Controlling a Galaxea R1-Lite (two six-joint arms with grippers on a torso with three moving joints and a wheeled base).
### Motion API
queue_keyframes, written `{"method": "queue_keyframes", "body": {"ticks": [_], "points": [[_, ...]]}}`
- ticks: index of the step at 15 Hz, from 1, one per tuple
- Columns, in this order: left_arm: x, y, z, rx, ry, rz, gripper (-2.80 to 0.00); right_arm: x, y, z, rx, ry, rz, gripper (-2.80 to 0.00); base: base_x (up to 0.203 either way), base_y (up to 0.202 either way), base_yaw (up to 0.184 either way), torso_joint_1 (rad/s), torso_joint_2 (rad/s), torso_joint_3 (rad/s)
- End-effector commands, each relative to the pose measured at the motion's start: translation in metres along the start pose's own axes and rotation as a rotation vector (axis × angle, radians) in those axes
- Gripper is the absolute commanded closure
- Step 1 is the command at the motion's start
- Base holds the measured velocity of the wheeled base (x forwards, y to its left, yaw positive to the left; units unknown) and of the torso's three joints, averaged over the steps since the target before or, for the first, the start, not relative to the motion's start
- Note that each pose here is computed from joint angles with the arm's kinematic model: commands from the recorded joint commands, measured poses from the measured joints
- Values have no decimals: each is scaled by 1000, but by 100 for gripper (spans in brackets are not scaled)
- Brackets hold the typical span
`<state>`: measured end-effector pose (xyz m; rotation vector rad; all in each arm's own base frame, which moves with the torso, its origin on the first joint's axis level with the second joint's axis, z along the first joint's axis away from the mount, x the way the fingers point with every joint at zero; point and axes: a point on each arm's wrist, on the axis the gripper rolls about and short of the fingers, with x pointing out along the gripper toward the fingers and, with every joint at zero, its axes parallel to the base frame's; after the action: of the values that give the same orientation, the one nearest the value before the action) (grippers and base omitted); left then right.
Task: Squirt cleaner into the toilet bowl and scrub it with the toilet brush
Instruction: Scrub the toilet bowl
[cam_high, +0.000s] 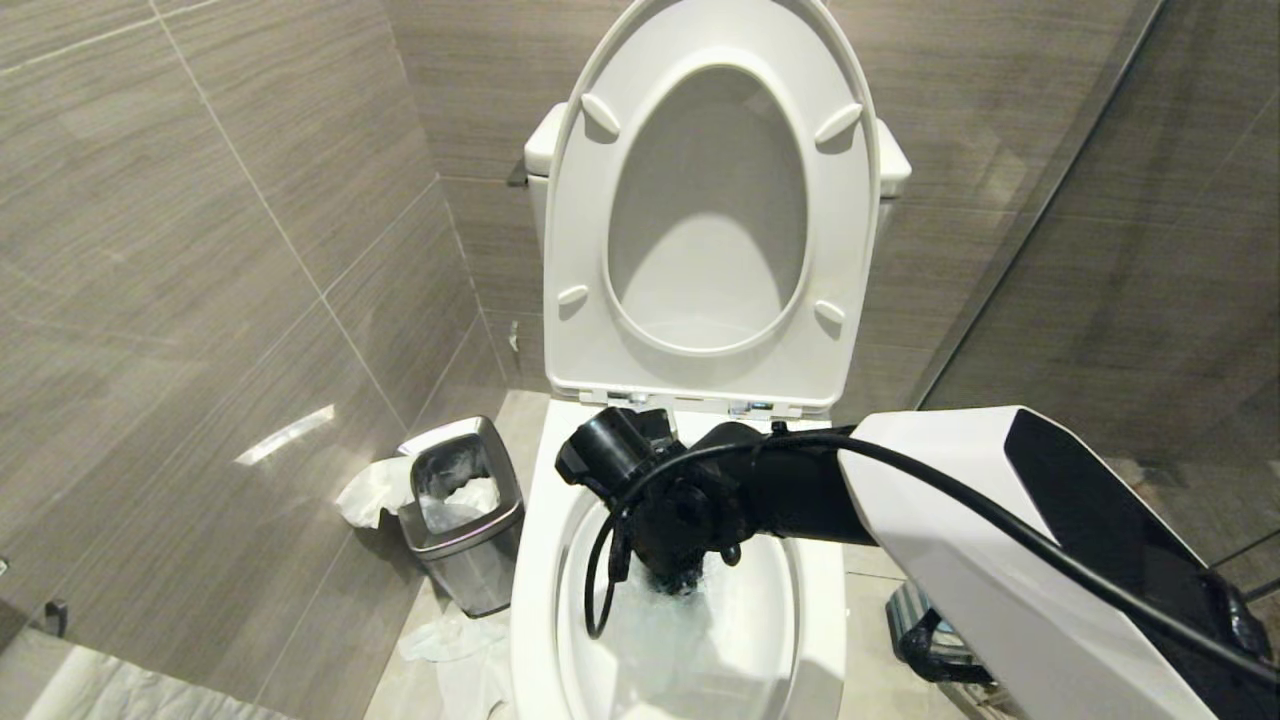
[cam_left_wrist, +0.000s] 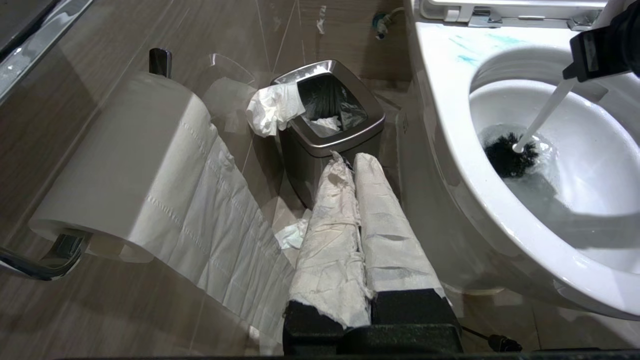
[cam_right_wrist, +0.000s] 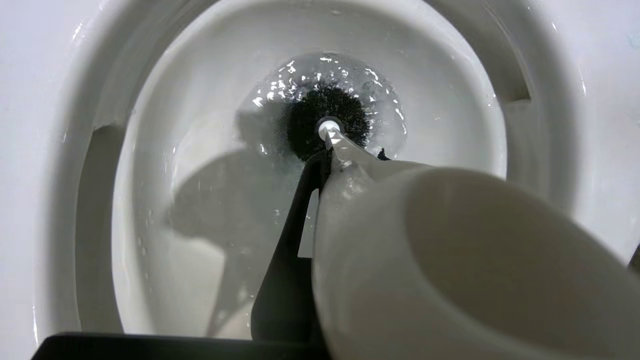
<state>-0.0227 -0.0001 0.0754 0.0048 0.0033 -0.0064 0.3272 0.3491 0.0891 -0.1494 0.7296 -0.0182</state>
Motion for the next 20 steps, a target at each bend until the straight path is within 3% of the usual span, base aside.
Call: {"method": "queue_keyframes", "body": {"ticks": [1, 4, 6, 8, 11, 14, 16, 20], "points": [[0, 0, 0, 0, 0, 0, 0, -29, -10, 19, 37, -44, 24, 0, 0, 0, 0, 0, 0, 0], [0, 0, 0, 0, 0, 0, 0, -111, -46, 49, 99, -123, 97, 0, 0, 0, 0, 0, 0, 0], [0, 0, 0, 0, 0, 2, 0, -152, -70, 49, 107, -142, 130, 0, 0, 0, 0, 0, 0, 0], [0, 0, 0, 0, 0, 0, 0, -158, -75, 40, 85, -123, 127, 0, 0, 0, 0, 0, 0, 0], [0, 0, 0, 0, 0, 0, 0, -125, -53, 28, 41, -74, 91, 0, 0, 0, 0, 0, 0, 0], [0, 0, 0, 0, 0, 0, 0, -94, -24, 32, 40, -83, 81, 0, 0, 0, 0, 0, 0, 0], [0, 0, 0, 0, 0, 0, 0, -69, -8, 27, -3, -86, 59, 0, 0, 0, 0, 0, 0, 0], [0, 0, 0, 0, 0, 0, 0, -75, 8, 21, -12, -119, 104, 0, 0, 0, 0, 0, 0, 0]]}}
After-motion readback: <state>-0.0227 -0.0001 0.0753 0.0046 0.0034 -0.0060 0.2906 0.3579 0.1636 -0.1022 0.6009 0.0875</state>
